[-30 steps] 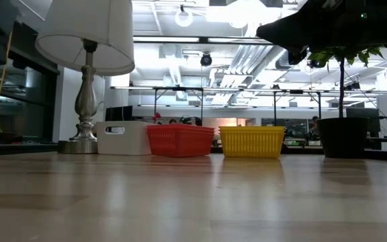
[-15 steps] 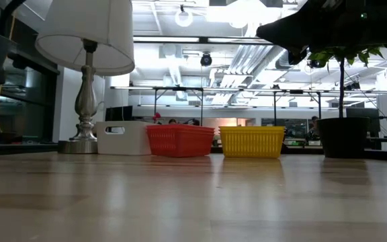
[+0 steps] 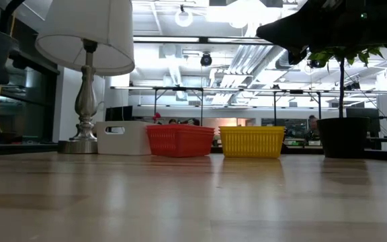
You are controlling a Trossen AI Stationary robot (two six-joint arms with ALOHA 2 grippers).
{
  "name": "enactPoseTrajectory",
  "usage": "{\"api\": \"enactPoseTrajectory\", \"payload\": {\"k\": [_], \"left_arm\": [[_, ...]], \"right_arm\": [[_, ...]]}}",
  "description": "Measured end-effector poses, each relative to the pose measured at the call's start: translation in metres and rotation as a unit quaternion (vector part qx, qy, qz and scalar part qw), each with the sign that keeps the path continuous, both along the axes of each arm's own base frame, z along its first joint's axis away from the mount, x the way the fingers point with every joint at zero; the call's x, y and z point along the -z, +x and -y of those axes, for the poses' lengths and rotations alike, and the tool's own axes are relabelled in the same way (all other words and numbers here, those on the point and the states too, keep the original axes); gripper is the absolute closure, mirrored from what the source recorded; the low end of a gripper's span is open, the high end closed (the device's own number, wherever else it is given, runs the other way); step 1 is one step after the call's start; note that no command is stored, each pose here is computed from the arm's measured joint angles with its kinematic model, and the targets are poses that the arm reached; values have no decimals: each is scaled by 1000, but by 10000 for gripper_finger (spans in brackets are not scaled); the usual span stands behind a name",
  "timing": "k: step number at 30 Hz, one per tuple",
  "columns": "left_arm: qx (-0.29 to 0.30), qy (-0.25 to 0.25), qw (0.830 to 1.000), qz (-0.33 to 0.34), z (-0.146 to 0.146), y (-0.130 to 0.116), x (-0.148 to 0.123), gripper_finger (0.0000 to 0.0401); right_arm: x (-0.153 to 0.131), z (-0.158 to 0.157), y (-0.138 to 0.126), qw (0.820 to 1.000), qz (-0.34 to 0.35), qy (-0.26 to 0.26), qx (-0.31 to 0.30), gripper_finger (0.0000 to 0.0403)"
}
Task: Stack baskets by color
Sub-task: Stack the bottom left white bin on the top white bin
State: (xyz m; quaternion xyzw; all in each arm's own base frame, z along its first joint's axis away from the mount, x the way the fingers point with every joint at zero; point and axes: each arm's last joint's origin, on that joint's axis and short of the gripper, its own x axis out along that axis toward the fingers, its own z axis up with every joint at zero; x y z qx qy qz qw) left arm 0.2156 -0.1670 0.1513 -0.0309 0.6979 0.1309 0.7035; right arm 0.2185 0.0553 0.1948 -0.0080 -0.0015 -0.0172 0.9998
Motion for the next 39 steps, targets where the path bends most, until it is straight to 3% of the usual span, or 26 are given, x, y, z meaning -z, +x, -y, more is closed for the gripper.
{"api": "enactPoseTrajectory", "payload": {"k": [10, 15, 23, 32, 39], "left_arm": [[3, -1, 1000, -2, -19, 14, -2, 390], [23, 11, 1000, -4, -28, 20, -10, 391], [63, 92, 993, 35, -44, 31, -50, 400], [96, 245, 960, 95, -84, 42, -110, 401], [118, 300, 944, 73, -132, 62, -141, 401]], "right_arm": [[0, 0, 0, 1000, 0, 0, 0, 403], [1, 0, 0, 1000, -4, -2, 0, 403], [1, 0, 0, 1000, -7, -2, 0, 403], [0, 0, 0, 1000, 2, -7, 0, 403], [-2, 0, 0, 1000, 9, -27, 2, 403]]}}
